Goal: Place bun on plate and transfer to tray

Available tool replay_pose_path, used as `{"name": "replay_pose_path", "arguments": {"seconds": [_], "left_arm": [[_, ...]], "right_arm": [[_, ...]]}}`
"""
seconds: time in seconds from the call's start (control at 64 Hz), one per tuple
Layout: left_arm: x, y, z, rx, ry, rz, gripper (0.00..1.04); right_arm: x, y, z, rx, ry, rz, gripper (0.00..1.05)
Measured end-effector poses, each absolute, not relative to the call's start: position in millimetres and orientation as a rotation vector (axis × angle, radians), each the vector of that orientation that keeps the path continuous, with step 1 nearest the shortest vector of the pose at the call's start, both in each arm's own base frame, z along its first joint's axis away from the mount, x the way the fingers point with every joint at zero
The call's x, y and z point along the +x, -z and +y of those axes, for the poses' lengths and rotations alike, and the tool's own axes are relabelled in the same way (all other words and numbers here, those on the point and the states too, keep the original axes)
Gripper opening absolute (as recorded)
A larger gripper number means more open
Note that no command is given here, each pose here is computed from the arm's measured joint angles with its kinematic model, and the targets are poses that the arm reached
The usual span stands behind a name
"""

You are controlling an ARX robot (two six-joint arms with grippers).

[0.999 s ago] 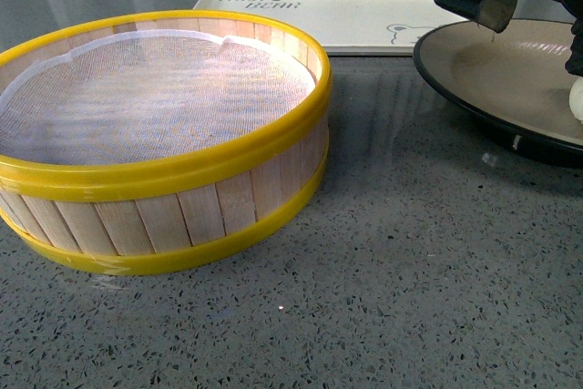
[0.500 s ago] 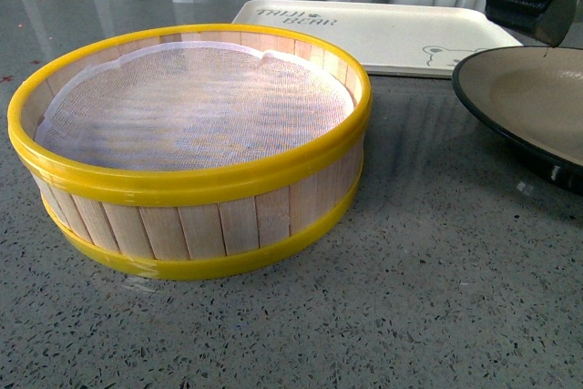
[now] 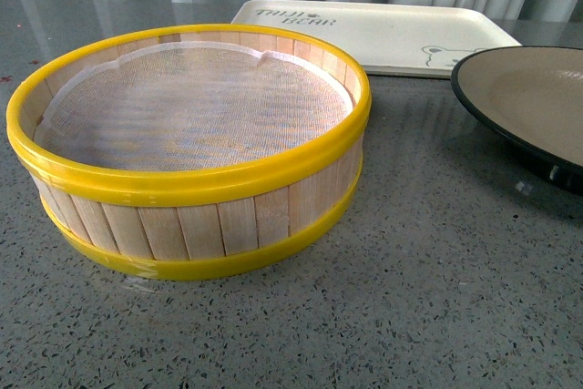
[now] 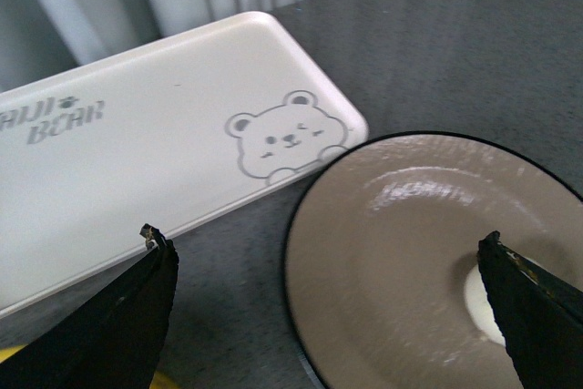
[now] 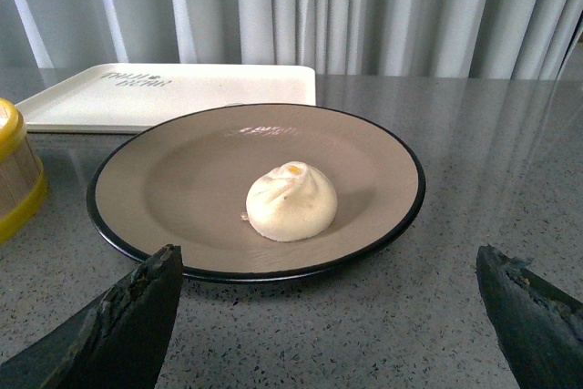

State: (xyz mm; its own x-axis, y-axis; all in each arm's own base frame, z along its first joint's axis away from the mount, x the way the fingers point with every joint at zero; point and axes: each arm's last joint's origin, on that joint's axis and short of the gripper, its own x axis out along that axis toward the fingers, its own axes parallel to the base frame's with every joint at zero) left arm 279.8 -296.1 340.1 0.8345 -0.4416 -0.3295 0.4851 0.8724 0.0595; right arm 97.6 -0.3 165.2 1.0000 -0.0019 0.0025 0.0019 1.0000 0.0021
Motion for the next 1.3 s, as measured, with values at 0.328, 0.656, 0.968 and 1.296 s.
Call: {"name": "replay_pose_path", "arguments": {"seconds": [0.328, 0.656, 0.968, 1.296], "left_arm": [[240.6, -372.5, -175.3, 0.089, 0.219, 0.220, 0.98], [197.3, -353.9, -77.0, 0.012, 0.039, 0.081, 0.84], [134.6, -252.2, -0.8, -0.009, -0.004, 0.001, 0.23], [122.9, -213.5, -0.3, -0.005, 0.002, 0.005, 0.04]], "right_arm": [[97.6, -165.2, -0.3, 0.002, 0.002, -0.002, 0.96], [97.6, -165.2, -0.3, 0.002, 0.002, -0.002, 0.96], [97.6, -165.2, -0.3, 0.002, 0.002, -0.002, 0.96], [97.6, -165.2, -0.3, 0.002, 0.002, -0.002, 0.96]]}}
